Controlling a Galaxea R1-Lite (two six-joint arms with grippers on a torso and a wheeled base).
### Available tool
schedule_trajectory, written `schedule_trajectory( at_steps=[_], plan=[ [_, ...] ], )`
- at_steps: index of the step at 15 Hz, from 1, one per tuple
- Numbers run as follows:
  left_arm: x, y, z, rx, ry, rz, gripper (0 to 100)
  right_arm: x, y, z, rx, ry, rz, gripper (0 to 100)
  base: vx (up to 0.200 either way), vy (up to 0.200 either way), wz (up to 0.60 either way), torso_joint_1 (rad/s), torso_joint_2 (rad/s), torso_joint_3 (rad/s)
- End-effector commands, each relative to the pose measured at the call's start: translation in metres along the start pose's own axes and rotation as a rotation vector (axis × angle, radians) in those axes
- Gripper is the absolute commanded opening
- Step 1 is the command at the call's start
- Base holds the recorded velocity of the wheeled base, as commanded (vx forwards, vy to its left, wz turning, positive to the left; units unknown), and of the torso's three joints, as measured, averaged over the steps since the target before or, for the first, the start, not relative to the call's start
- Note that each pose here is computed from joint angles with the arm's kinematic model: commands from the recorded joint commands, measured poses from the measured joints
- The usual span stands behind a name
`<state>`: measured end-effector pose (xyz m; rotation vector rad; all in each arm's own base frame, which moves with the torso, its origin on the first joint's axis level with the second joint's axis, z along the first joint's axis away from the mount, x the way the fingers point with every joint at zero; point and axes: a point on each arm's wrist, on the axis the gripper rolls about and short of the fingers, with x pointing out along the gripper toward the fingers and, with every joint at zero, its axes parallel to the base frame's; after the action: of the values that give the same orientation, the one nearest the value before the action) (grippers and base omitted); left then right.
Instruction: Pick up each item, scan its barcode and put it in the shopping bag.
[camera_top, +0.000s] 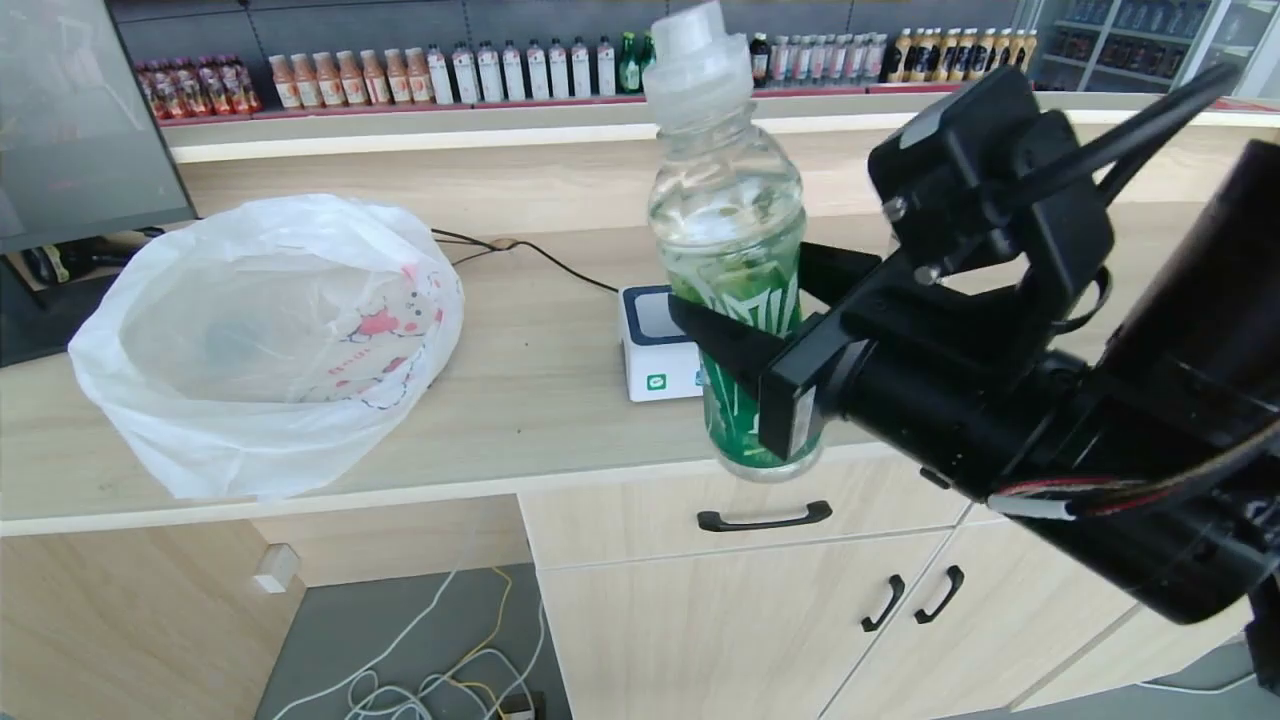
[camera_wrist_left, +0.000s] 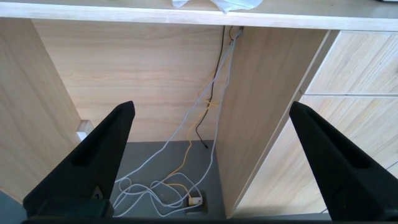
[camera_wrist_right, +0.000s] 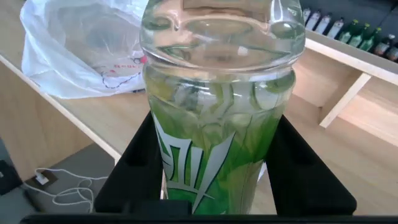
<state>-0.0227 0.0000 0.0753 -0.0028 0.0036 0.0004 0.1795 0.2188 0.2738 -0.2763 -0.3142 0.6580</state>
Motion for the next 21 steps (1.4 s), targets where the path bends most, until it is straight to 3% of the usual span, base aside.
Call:
schedule_trajectory(
  at_steps=[1,3,5,8,14,17,21],
  plan=[
    [0.0,0.0,0.0,0.0,-0.001,0.001,100,-0.01,-0.019,0.014,0.005,-0.043,-0.043,0,0.0,0.0,0.0,0.0,0.0,0.0],
    [0.0,0.0,0.0,0.0,-0.001,0.001,100,-0.01,-0.029,0.007,0.002,-0.034,-0.034,0,0.0,0.0,0.0,0.0,0.0,0.0],
    [0.0,0.0,0.0,0.0,-0.001,0.001,100,-0.008,-0.041,-0.001,0.197,-0.032,-0.032,0,0.0,0.0,0.0,0.0,0.0,0.0],
    [0.0,0.0,0.0,0.0,-0.001,0.0,100,0.009,-0.059,-0.005,0.274,-0.038,-0.093,0,0.0,0.0,0.0,0.0,0.0,0.0],
    [0.0,0.0,0.0,0.0,-0.001,0.001,100,0.017,-0.06,-0.01,0.317,-0.038,-0.152,0,0.0,0.0,0.0,0.0,0.0,0.0],
    [0.0,0.0,0.0,0.0,-0.001,0.001,100,0.012,-0.054,-0.03,0.317,0.005,-0.209,0,0.0,0.0,0.0,0.0,0.0,0.0],
    [0.0,0.0,0.0,0.0,-0.001,0.0,100,0.02,-0.049,-0.048,0.318,-0.045,-0.287,0,0.0,0.0,0.0,0.0,0.0,0.0]
  ],
)
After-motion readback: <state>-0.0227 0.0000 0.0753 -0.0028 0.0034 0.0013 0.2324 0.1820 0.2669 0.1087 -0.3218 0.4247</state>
